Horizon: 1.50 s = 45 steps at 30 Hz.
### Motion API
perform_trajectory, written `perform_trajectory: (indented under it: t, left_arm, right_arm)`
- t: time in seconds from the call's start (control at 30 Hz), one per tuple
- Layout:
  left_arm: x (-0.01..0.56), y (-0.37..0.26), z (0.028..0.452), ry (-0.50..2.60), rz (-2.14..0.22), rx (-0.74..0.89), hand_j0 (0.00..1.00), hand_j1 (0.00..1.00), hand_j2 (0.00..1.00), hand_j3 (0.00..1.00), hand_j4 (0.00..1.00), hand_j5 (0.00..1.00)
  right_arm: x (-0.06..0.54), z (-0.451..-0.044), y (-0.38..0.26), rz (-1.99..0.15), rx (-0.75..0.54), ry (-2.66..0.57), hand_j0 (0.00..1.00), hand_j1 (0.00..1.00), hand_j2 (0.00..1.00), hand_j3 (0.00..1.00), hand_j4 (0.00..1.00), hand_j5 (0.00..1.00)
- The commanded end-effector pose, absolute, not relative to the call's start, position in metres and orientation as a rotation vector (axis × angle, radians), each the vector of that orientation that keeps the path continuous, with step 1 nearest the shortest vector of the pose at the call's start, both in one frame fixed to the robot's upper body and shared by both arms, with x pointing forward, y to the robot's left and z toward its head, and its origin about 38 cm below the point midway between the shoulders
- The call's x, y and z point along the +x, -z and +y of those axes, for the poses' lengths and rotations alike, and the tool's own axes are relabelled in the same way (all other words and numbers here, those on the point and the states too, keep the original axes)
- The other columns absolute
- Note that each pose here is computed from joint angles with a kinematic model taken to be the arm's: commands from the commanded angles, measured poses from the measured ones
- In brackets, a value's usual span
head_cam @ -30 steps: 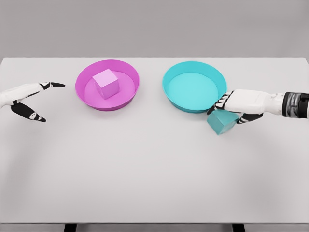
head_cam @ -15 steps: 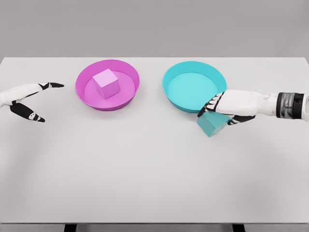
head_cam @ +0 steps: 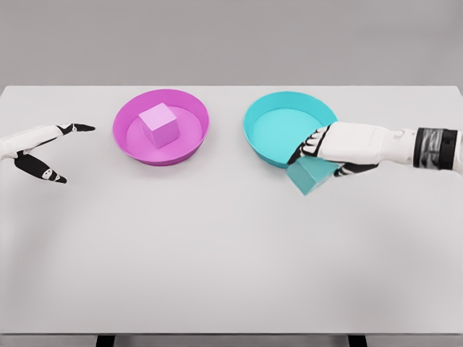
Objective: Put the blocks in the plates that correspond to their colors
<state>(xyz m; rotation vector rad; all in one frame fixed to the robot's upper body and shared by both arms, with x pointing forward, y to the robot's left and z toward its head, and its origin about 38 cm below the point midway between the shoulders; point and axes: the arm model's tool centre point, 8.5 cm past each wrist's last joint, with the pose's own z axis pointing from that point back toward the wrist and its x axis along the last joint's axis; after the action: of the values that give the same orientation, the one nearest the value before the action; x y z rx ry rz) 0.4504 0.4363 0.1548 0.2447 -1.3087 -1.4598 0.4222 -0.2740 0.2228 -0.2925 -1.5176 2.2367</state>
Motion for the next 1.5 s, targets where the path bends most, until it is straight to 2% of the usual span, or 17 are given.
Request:
perform_trajectory:
  t: [0.0,0.33,0.53,0.7,1.03,1.1,1.13,1.17,1.2,1.47]
  left_arm:
    - [0.451,-0.156,0.437,1.452,-1.313,0.244,1.0,1.0,1.0,1.0,1.0,1.0]
    - [0.451,-0.156,0.437,1.452,-1.313,0.244,1.0,1.0,1.0,1.0,1.0,1.0]
    - [0.451,-0.156,0.437,1.452,-1.313,0.244,1.0,1.0,1.0,1.0,1.0,1.0]
    - [0.45,-0.154,0.436,1.452,-1.312,0.24,1.0,1.0,1.0,1.0,1.0,1.0]
    - [0.45,-0.153,0.441,1.44,-1.301,0.245,1.0,1.0,1.0,1.0,1.0,1.0]
    - [0.45,-0.152,0.44,1.44,-1.302,0.242,1.0,1.0,1.0,1.0,1.0,1.0]
    - [0.45,-0.152,0.44,1.44,-1.302,0.242,1.0,1.0,1.0,1.0,1.0,1.0]
    - [0.45,-0.152,0.44,1.44,-1.302,0.242,1.0,1.0,1.0,1.0,1.0,1.0]
    - [0.45,-0.151,0.439,1.441,-1.302,0.239,1.0,1.0,1.0,1.0,1.0,1.0]
    - [0.45,-0.151,0.439,1.44,-1.303,0.24,1.0,1.0,1.0,1.0,1.0,1.0]
  right_arm:
    - [0.424,-0.273,-0.232,-1.547,-0.308,-2.222,0.62,0.62,0.62,0.62,0.62,0.62]
    - [0.442,-0.286,-0.24,-1.529,-0.379,-2.179,0.62,0.62,0.62,0.62,0.62,0.62]
    - [0.452,-0.264,-0.243,-1.559,-0.362,-2.195,0.62,0.62,0.62,0.62,0.62,0.62]
    - [0.476,-0.27,-0.253,-1.546,-0.428,-2.155,0.62,0.62,0.62,0.62,0.62,0.62]
    - [0.501,-0.25,-0.255,-1.561,-0.441,-2.125,0.62,0.62,0.62,0.62,0.62,0.62]
    - [0.507,-0.251,-0.253,-1.547,-0.449,-2.114,0.66,0.66,0.66,0.66,0.66,0.66]
    - [0.507,-0.251,-0.253,-1.538,-0.447,-2.12,0.75,0.75,0.75,0.75,0.75,0.75]
    - [0.507,-0.252,-0.253,-1.539,-0.446,-2.116,0.94,0.94,0.94,0.94,0.94,0.94]
    - [0.506,-0.252,-0.253,-1.543,-0.444,-2.112,1.0,1.0,1.0,1.0,1.0,1.0]
    - [0.505,-0.26,-0.256,-1.543,-0.458,-2.101,1.0,1.0,1.0,1.0,1.0,1.0]
